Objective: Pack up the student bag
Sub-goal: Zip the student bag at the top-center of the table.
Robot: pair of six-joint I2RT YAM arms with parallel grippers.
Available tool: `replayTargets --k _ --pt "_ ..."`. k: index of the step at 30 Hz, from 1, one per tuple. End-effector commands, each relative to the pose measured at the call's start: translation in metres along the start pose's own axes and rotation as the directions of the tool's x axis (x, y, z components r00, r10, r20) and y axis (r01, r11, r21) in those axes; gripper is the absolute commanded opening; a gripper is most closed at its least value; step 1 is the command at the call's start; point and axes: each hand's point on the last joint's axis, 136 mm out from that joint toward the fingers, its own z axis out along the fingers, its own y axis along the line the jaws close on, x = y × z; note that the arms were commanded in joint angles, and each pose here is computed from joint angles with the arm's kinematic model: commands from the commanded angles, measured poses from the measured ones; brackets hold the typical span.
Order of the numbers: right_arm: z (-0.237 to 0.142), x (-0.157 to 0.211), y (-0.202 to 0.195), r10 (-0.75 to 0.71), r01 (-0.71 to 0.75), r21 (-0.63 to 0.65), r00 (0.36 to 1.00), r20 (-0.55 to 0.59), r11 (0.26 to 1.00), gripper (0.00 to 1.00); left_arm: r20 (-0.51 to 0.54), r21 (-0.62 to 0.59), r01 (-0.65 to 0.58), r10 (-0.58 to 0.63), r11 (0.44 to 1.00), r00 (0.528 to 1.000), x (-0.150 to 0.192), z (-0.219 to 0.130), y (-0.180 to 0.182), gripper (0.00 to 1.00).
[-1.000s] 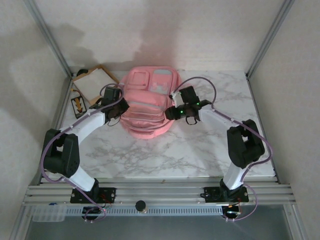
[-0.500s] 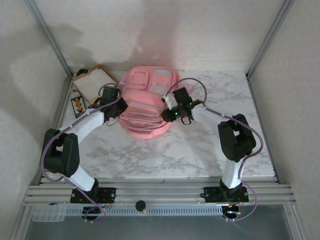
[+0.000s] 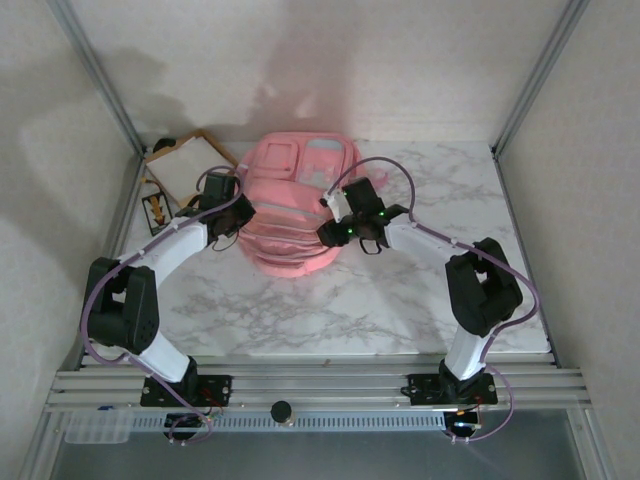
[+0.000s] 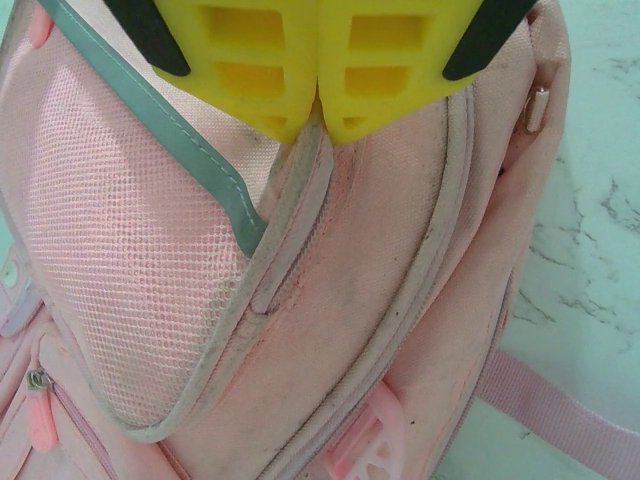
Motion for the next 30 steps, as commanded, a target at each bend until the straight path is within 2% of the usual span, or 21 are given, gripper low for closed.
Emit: replayTargets --k 1,9,12,19,23,28,30 --pt "0.003 0.0 0.012 0.035 -0.035 -0.011 0.999 -0.015 0.999 0.4 0.083 -0.021 0.019 -0.018 1.0 0.996 -0.026 -0.007 0.006 0.0" --pt "0.025 0.005 0.007 0.093 -0.094 -0.002 0.994 -0.063 0.996 0.4 0.077 -0.016 0.026 -0.025 1.0 0.997 -0.024 -0.005 0.007 0.0" --pt "0.03 0.002 0.004 0.114 -0.114 0.01 0.991 -0.063 0.993 0.37 0.077 -0.015 0.028 -0.026 1.0 0.997 -0.024 -0.004 0.007 0.0" --pt "0.032 0.006 -0.015 0.15 -0.141 0.115 0.986 -0.074 0.983 0.22 0.081 -0.036 0.03 -0.027 0.999 0.996 -0.026 -0.005 0.012 0.0" --pt "0.024 0.005 -0.036 0.162 -0.146 0.211 0.985 -0.061 0.967 0.08 0.094 -0.073 0.028 -0.021 0.997 0.995 -0.03 -0.007 0.021 0.0" --pt "0.006 -0.006 -0.071 0.199 -0.191 0.302 0.98 0.005 0.934 0.0 0.104 -0.12 -0.003 0.015 0.993 0.994 -0.031 -0.011 0.032 0.0" --pt "-0.001 -0.015 -0.082 0.211 -0.214 0.305 0.977 0.043 0.928 0.0 0.1 -0.138 -0.017 0.031 0.99 0.994 -0.031 -0.012 0.036 0.0"
